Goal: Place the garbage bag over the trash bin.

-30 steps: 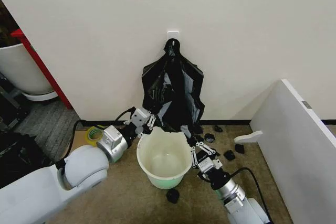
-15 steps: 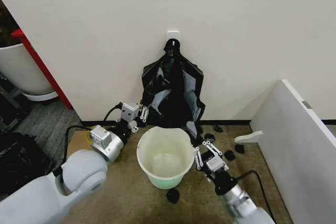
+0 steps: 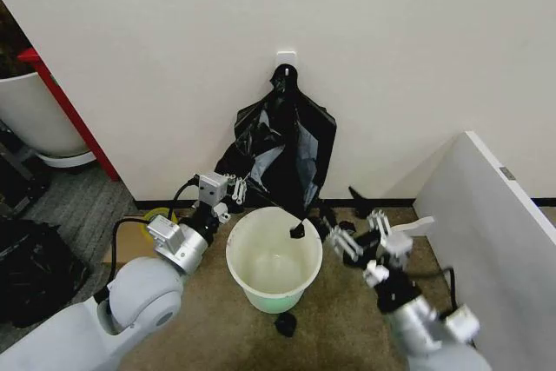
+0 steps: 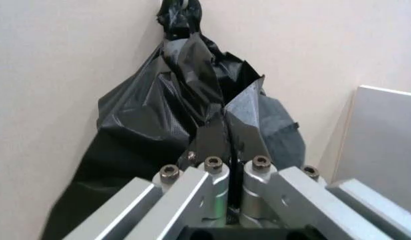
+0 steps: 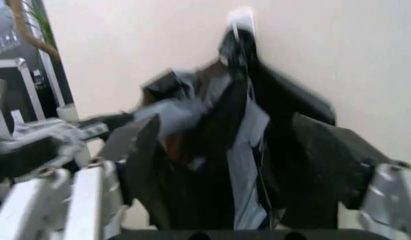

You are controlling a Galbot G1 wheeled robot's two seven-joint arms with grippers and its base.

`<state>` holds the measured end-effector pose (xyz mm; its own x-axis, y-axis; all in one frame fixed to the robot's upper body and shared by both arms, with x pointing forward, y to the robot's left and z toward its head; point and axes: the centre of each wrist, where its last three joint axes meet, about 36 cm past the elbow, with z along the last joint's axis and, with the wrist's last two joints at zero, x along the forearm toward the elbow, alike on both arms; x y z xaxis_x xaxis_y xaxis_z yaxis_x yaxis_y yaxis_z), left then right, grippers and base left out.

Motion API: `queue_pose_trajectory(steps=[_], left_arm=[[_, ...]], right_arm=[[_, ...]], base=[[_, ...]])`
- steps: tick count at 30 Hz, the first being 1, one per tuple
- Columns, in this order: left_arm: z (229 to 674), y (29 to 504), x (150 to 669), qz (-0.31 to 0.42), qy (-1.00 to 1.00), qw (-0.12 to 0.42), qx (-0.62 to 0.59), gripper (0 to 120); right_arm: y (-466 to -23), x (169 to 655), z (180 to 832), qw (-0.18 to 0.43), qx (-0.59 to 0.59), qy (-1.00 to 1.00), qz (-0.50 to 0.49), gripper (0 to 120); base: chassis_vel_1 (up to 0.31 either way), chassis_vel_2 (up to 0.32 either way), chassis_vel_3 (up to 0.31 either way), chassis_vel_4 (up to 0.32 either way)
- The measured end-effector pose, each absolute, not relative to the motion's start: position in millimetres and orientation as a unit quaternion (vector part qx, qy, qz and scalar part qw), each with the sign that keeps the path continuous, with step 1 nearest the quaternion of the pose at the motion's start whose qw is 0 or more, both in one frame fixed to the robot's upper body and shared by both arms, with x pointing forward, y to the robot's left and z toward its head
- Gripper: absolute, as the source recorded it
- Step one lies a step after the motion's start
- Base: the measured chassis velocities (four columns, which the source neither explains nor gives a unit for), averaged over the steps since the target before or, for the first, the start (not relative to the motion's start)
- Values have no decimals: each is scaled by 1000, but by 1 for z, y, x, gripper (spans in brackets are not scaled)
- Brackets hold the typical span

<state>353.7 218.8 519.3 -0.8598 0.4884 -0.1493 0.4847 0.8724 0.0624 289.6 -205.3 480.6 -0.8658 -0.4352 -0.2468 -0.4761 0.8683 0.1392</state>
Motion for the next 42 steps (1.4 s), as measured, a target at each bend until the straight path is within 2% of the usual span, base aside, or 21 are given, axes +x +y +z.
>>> queue_pose_trajectory(steps=[6,13,20,23,26,30,34,35,40,42], left_arm=[[518,217,352,7,964,78,253,0],[518,220,349,6,965,75,249,0],[520,222,348,7,966,74,249,0],[519,222,347,4,966,73,249,0],[516,220,345,-1,966,70,248,0],[514,219,343,-4,967,68,246,0],[512,219,343,-5,967,68,244,0],[512,219,343,-5,967,68,244,0],[513,218,343,-9,968,70,243,0],[514,217,339,-12,967,70,243,0]], right_arm=[[-202,349,475,27,-256,957,130,98],[-174,393,459,-5,-238,962,132,98],[-158,410,449,0,-199,971,130,70],[-158,409,449,2,-197,972,128,64],[-161,408,449,8,-192,973,129,48],[-164,407,451,11,-190,974,127,39],[-170,401,453,16,-188,974,123,19],[-170,401,453,16,-188,974,123,19],[-179,391,460,29,-189,974,123,0],[-184,385,465,33,-189,974,123,0]], base=[[0,0,0,0],[0,0,0,0],[0,0,0,0],[0,0,0,0],[0,0,0,0],[0,0,0,0],[0,0,0,0],[0,0,0,0],[0,0,0,0],[0,0,0,0]])
